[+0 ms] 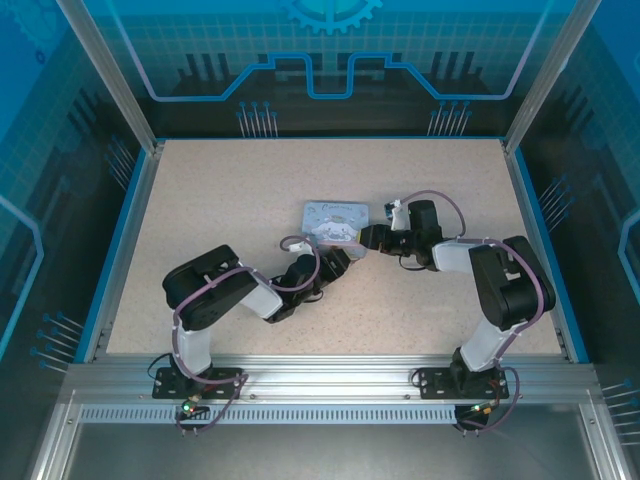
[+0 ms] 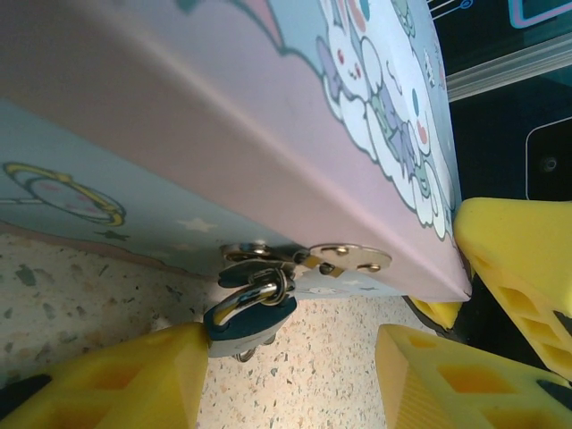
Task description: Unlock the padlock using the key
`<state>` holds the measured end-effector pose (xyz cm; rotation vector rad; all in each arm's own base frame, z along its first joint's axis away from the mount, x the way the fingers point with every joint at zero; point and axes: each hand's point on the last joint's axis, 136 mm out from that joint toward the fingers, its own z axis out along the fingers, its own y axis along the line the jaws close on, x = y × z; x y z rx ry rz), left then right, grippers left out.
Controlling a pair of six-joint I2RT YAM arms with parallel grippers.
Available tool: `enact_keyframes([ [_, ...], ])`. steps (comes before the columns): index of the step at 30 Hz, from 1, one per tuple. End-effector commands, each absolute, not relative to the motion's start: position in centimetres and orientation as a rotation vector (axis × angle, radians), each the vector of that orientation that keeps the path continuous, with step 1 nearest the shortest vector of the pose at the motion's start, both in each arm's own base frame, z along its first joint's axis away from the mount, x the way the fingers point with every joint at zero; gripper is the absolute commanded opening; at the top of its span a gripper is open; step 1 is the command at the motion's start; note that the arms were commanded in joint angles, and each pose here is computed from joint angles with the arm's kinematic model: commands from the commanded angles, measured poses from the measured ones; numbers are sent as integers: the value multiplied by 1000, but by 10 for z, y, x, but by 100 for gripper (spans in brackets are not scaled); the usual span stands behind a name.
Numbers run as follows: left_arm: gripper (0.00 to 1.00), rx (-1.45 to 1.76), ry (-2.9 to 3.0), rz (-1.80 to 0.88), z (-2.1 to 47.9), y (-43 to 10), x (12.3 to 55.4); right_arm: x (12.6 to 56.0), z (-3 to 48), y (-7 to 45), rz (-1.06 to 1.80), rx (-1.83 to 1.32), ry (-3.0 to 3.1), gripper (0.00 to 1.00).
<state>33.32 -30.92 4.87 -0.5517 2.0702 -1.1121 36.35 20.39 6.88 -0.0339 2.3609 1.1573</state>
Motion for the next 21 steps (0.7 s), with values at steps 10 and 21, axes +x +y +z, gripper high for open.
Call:
enact_keyframes([
  [10,44,-537,2024,-1124,61,-305,337,352,49,209,1173,-18,2449,51],
  [21,45,-516,1984,-1174,81,-311,338,352,49,210,1177,-25,2447,51],
])
